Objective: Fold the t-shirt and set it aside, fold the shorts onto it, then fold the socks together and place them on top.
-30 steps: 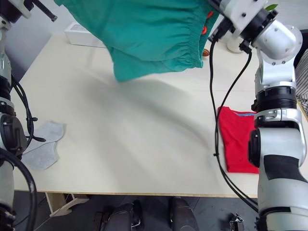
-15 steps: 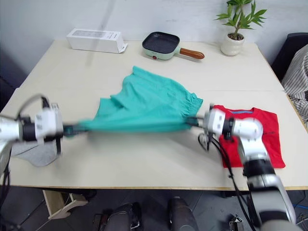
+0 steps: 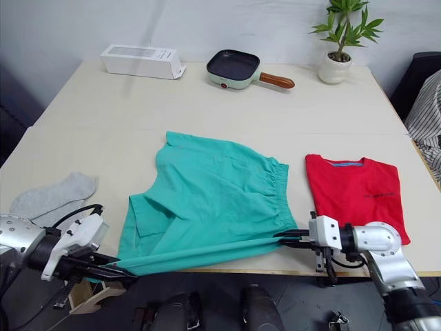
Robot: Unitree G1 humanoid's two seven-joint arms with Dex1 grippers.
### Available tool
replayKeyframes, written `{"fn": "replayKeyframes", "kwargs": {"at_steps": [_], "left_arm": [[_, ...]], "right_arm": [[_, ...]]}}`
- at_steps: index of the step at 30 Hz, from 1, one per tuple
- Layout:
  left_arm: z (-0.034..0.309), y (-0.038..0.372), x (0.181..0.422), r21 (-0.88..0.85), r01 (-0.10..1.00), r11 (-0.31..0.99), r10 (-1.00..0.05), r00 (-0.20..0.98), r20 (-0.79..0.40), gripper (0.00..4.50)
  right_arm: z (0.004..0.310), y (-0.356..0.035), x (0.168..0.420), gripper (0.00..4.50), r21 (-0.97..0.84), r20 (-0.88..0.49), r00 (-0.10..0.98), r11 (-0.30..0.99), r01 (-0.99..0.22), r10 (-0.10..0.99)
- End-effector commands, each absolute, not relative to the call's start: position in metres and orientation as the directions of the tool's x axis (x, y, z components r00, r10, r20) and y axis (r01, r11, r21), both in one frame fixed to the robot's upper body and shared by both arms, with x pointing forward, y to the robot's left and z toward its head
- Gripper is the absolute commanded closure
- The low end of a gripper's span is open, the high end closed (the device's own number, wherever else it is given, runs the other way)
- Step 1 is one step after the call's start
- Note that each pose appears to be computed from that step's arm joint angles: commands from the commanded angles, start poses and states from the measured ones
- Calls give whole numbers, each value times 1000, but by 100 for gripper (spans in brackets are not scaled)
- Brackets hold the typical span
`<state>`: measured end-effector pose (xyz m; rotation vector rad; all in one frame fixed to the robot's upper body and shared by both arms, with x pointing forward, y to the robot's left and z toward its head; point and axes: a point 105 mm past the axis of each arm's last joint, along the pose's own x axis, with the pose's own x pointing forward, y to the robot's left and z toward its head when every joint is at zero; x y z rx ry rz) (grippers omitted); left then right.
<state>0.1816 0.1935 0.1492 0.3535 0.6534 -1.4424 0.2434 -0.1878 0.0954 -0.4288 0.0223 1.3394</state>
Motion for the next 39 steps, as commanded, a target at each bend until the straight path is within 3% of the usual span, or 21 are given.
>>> {"fn": "replayKeyframes", "kwargs": {"at_steps": [1, 5, 8, 14, 17, 22, 27, 31, 36, 39], "left_arm": [[186, 202, 220, 48, 983, 178, -808, 174, -564, 448], [225, 195, 268, 255, 954, 154, -849, 260, -460, 448], [256, 187, 324, 445, 879, 172, -846, 363, -390, 448], [281, 170, 403, 592, 769, 242, -794, 508, -335, 448], [271, 164, 425, 617, 732, 289, -734, 583, -347, 448], [247, 162, 438, 624, 708, 331, -681, 637, -362, 448], [241, 169, 451, 630, 622, 465, -616, 738, -275, 448], [244, 176, 452, 586, 592, 554, -614, 765, -192, 364], [273, 201, 444, 559, 496, 665, -609, 793, 21, 198], [272, 216, 427, 536, 558, 633, -683, 729, 48, 194]], "right_arm": [[123, -212, 256, 450, -186, -182, 403, 371, -910, 897], [143, -211, 265, 450, -72, -133, 446, 440, -895, 885], [158, -217, 284, 450, -24, -96, 525, 526, -850, 845], [164, -223, 328, 450, -3, -108, 654, 657, -754, 749], [165, -220, 350, 450, -55, -115, 711, 710, -702, 694], [169, -219, 378, 450, -120, -92, 802, 793, -597, 590], [166, -205, 378, 450, -120, -68, 792, 783, -610, 607], [172, -210, 377, 345, -147, -15, 827, 817, -558, 562], [206, -243, 369, 164, -282, 158, 869, 864, -416, 470], [223, -248, 355, 57, -332, 230, 826, 840, -430, 514]]}}
